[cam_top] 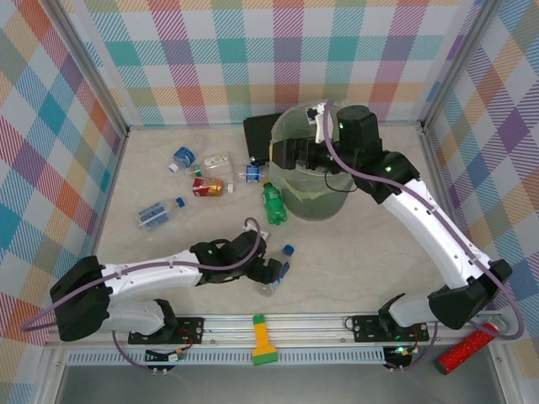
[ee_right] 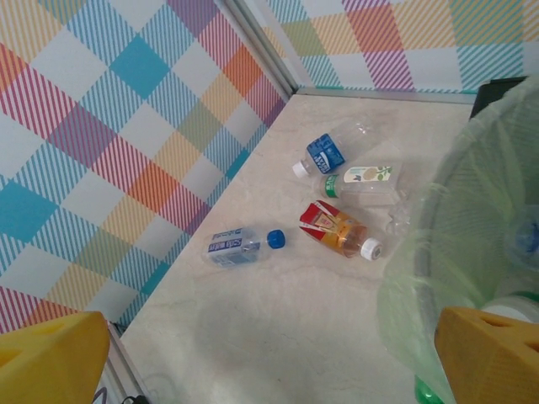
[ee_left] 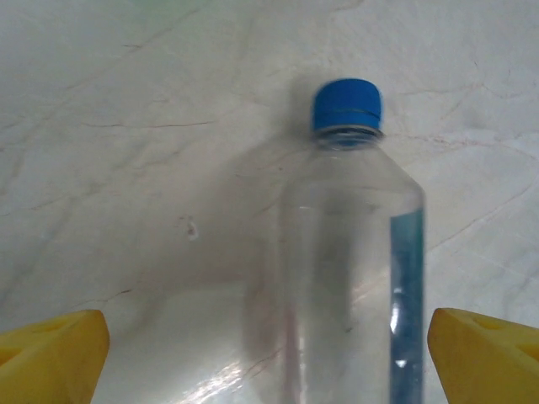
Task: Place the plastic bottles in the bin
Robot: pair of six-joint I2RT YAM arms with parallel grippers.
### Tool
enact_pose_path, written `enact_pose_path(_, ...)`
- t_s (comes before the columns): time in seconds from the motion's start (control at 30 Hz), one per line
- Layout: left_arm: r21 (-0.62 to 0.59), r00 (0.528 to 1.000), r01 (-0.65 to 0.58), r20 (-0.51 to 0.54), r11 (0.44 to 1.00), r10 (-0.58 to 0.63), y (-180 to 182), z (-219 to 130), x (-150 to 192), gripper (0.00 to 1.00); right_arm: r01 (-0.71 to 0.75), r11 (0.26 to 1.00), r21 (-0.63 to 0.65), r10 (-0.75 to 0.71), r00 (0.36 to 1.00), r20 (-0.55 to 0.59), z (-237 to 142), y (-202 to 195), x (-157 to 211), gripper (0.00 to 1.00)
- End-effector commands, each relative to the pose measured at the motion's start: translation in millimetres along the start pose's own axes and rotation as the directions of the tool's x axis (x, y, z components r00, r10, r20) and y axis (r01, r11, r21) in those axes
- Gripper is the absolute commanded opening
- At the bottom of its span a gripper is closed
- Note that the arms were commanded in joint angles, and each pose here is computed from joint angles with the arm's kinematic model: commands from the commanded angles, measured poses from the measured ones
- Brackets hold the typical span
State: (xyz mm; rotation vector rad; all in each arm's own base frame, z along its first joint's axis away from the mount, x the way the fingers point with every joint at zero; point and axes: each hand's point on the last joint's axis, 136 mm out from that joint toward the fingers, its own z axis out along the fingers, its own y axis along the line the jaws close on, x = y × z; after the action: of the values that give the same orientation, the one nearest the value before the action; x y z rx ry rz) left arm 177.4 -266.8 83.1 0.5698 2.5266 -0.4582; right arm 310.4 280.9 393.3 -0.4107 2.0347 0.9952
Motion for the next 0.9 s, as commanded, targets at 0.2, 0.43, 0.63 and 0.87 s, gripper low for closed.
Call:
enact_pose_path(0.2, -0.081, 0.996, -0.078, -0.048, 0.994, 0.075, -3, 3, 12, 0.95, 0.01, 1.0, 0.023, -0.011, 0.999, 0.048, -26, -1, -3, 0.99)
enact_pose_path(0.43, -0.084, 0.984, -0.157, -0.103, 0.984, 0.148, -27, 11, 33, 0.93, 0.006, 0.998, 0.065, -0.011, 0.997, 0.072, -33, -7, -6, 0.99)
enact_pose_path(0.63, -0.111, 0.977, -0.173, -0.141, 0.979, 0.157, -22, 22, 48, 0.8, 0.007, 0.998, 0.065, -0.012, 0.997, 0.073, -35, -7, -4, 0.99)
enact_pose_path(0.87, -0.128, 0.969, -0.2, -0.175, 0.971, 0.177, -22, 30, 55, 0.63, -0.001, 0.998, 0.059, -0.004, 0.997, 0.072, -35, -7, -3, 0.99)
